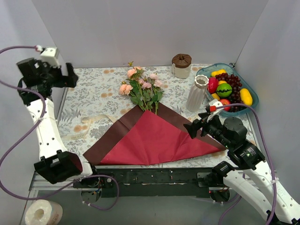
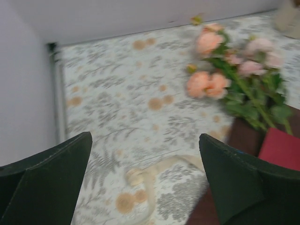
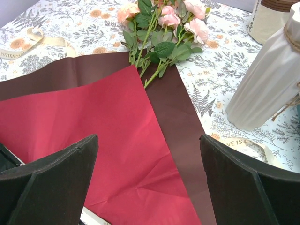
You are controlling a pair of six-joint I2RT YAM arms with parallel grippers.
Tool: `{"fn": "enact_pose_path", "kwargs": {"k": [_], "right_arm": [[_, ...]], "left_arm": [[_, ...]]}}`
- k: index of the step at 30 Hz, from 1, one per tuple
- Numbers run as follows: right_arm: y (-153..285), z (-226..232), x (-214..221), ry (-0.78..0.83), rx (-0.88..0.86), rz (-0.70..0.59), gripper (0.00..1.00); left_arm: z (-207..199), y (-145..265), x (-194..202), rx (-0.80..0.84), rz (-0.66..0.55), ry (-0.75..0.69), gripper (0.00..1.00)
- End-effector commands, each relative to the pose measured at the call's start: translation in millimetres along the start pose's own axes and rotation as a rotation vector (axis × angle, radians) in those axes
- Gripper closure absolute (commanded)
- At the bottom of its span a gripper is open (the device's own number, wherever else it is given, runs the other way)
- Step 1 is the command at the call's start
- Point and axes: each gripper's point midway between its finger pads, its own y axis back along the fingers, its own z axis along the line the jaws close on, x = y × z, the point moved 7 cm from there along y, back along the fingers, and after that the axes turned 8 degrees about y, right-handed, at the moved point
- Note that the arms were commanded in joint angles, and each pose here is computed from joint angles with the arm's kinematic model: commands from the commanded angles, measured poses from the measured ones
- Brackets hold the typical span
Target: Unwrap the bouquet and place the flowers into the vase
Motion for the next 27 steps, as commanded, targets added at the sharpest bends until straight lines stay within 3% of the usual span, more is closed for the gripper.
{"fn": "enact_pose_path", "kwargs": {"k": [1, 4, 9, 18, 27], "right_arm": [[-0.7, 1.5, -7.3, -0.005, -0.013, -0.054, 0.04], [0.4, 0.9, -7.9, -0.005, -0.008, -0.057, 0.04], [3.3, 1.2, -9.6, -0.015, -0.005, -0.064, 0.03], [6.8, 1.8, -11.5, -0.027, -0.005, -0.067, 0.03], [1.2, 4.0, -9.4, -0.038, -0.024, -0.059, 0.04]], "left_arm": [[-151.3, -4.3, 26.1, 0.615, 0.286, -0.049, 0.02], [-206.8, -22.0, 79.4, 0.759, 0.456, -0.099, 0.02], [-228.1, -62.8, 157.5, 0.808, 0.680, -0.094, 0.02], [-243.0, -105.5, 200.3, 0.855, 0.746, -0.115, 0.02], [-258.3, -128.4, 242.9, 0.830, 0.789, -0.187, 0.11]]}}
